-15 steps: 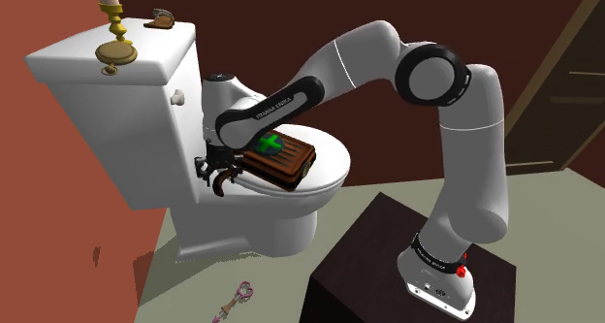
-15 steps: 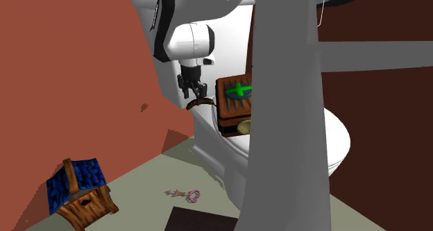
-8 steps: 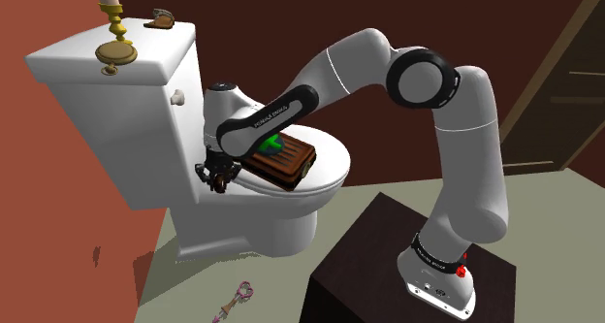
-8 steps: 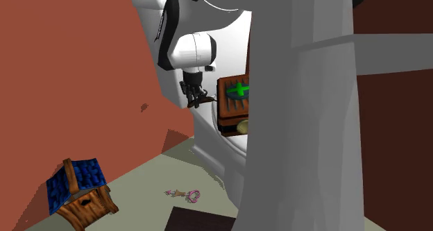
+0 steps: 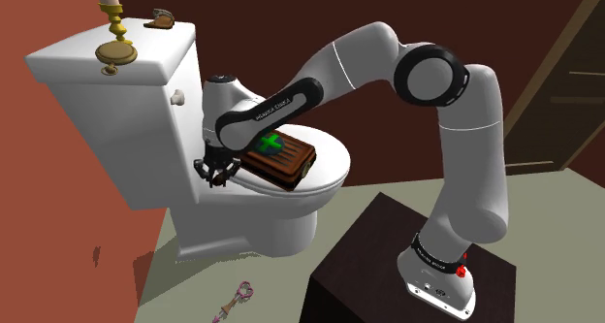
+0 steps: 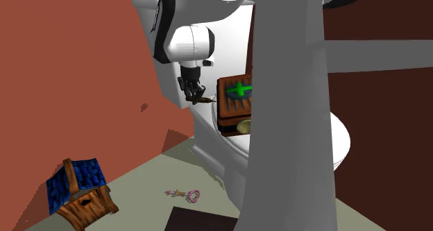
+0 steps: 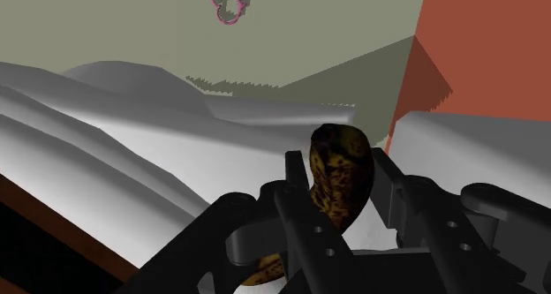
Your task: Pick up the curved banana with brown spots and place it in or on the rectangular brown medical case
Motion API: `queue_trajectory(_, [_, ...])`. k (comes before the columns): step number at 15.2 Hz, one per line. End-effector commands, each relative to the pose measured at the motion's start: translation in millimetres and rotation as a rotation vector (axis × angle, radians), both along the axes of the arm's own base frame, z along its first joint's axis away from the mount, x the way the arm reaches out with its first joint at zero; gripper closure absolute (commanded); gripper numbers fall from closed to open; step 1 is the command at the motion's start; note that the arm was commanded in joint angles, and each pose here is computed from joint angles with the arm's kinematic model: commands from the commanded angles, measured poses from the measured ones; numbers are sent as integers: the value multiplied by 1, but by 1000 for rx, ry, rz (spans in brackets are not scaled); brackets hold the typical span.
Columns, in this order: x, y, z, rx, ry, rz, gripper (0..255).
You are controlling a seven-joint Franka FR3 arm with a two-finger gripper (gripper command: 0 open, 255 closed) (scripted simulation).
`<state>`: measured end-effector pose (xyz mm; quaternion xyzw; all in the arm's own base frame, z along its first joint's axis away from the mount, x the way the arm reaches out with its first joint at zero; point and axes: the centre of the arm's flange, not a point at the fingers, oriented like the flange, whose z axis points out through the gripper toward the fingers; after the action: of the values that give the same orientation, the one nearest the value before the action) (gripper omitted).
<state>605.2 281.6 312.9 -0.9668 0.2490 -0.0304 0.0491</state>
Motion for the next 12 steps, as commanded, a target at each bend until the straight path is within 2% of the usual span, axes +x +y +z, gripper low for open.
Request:
queue_trajectory(1, [1, 0, 14, 3, -6, 0, 255])
queue_trajectory(12, [1, 0, 72, 3, -6, 0, 255])
